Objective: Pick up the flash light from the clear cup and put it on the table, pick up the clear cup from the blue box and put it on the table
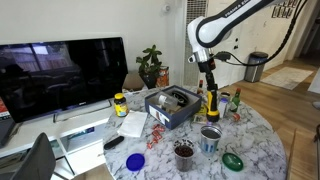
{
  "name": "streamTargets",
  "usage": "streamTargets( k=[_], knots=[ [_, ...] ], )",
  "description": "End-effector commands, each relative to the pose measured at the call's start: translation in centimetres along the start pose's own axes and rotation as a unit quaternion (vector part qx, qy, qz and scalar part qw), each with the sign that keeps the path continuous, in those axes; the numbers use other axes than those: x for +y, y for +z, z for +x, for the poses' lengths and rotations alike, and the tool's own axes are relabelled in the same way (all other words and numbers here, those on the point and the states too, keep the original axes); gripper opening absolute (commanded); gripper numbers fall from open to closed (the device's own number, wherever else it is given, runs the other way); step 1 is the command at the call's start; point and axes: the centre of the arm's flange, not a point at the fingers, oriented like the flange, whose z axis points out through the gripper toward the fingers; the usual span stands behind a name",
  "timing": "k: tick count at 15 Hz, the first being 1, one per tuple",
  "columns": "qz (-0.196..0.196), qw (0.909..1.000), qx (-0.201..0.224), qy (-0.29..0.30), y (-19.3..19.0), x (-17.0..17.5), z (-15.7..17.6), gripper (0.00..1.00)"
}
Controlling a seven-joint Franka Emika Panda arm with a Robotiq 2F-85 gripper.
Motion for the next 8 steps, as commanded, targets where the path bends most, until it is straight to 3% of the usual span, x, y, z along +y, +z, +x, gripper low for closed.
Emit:
streamTargets(
  k=[1,4,8],
  knots=[
    [0.006,0.9996,0.029,-0.004,5.5,-1.4,-3.0,0.29],
    [0.012,0.9991,0.040,0.011,9.6,-1.3,-3.4,0.29],
    [0.022,0.9983,0.049,0.023,12.0,-1.2,-4.2,0.29]
  ],
)
